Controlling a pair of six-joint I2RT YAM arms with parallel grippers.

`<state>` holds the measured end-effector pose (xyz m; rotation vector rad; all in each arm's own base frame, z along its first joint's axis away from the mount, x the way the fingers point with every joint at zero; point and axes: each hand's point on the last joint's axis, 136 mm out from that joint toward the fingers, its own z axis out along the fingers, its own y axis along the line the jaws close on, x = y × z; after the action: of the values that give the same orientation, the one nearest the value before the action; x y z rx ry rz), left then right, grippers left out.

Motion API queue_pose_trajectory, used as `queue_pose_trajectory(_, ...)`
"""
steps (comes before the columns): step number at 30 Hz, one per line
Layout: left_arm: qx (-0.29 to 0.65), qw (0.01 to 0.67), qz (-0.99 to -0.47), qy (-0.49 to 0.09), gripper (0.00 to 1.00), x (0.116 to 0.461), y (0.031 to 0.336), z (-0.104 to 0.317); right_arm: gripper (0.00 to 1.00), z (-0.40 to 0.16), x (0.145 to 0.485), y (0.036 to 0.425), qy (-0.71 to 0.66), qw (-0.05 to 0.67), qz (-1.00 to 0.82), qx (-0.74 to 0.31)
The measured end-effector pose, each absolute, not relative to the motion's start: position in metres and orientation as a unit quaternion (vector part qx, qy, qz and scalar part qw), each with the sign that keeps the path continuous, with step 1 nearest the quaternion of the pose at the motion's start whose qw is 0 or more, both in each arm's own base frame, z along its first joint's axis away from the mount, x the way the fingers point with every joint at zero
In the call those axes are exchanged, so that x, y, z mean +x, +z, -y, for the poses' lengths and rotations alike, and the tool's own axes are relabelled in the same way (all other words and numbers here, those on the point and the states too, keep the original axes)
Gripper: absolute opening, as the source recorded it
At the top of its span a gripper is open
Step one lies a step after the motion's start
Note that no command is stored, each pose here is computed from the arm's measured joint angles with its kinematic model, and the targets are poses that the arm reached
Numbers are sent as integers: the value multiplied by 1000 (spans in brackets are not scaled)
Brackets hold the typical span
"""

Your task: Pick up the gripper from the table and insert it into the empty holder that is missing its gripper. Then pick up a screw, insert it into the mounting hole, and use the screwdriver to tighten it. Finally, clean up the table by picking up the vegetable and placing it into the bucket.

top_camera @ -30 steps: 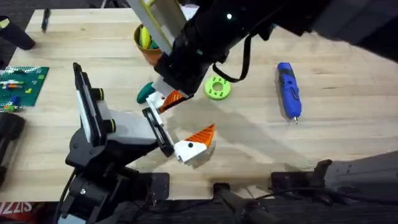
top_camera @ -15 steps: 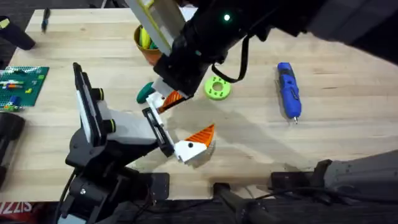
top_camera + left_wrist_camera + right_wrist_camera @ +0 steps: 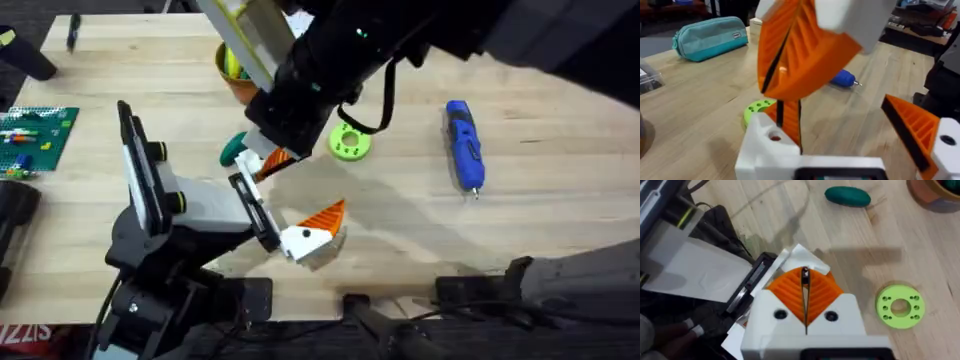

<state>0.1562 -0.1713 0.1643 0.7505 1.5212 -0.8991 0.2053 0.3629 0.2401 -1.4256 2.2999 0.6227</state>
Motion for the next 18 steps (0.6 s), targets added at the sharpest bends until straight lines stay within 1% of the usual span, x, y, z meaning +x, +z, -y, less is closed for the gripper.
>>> queue_pose_trajectory(10,320,574,-649,-384,986,156,164,171,8,-367,208,223,213,163,-820,-505)
queue_pose_trajectory(18,320,574,-649,-384,986,156,164,171,8,-367,208,223,213,162,-820,-505)
